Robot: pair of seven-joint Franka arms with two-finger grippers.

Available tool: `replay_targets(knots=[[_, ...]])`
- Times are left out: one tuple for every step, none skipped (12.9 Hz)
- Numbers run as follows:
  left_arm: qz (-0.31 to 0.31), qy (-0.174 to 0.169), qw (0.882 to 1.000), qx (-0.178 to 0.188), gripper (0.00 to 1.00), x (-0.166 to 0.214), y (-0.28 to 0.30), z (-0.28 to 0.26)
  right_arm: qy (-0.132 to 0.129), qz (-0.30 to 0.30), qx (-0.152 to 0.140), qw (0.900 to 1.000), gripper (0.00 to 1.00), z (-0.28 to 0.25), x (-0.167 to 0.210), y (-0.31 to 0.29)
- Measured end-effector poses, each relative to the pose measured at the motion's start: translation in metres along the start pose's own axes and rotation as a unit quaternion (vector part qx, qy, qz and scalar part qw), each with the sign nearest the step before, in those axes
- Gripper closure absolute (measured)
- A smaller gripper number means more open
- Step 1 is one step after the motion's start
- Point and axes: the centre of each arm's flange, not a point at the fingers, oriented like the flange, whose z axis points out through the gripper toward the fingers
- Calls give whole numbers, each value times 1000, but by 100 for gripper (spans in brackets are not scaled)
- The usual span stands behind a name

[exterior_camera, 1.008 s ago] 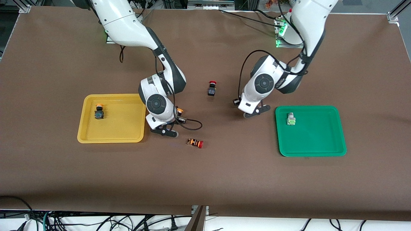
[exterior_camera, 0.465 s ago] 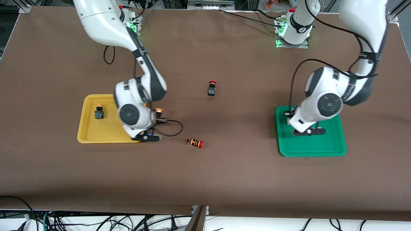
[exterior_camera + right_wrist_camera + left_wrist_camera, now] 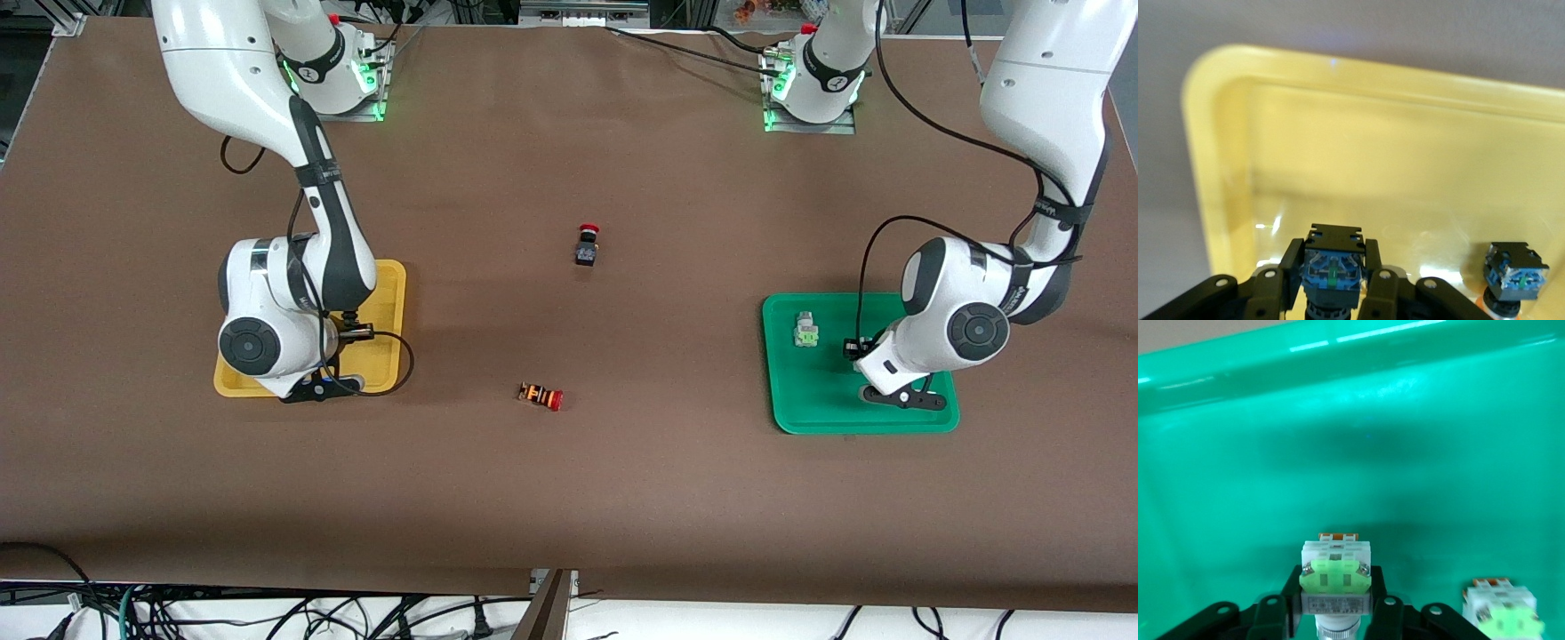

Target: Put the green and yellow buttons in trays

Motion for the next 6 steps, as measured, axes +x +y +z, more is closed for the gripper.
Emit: replay_targets(knots=[[0, 0, 1000, -1, 42, 1, 0, 1, 0, -3, -2, 1000, 59, 13, -2, 3], [-1, 5, 1000, 0, 32, 2, -1, -4, -1, -5, -3, 1000, 59, 23, -4, 5], [-3, 14, 1000, 2, 21, 5, -3, -15, -4, -5, -3, 1000, 53, 27, -6, 6], [-5, 21, 1000, 7, 12, 6, -6, -34, -1, -5, -4, 1000, 53, 26, -5, 6], [-7, 26, 1000, 13, 2, 6, -9, -61, 3, -5, -4, 1000, 45, 21, -5, 6], [-11, 31, 999, 22, 0, 4, -11, -96, 5, -5, -2, 1000, 34, 11, -5, 6]])
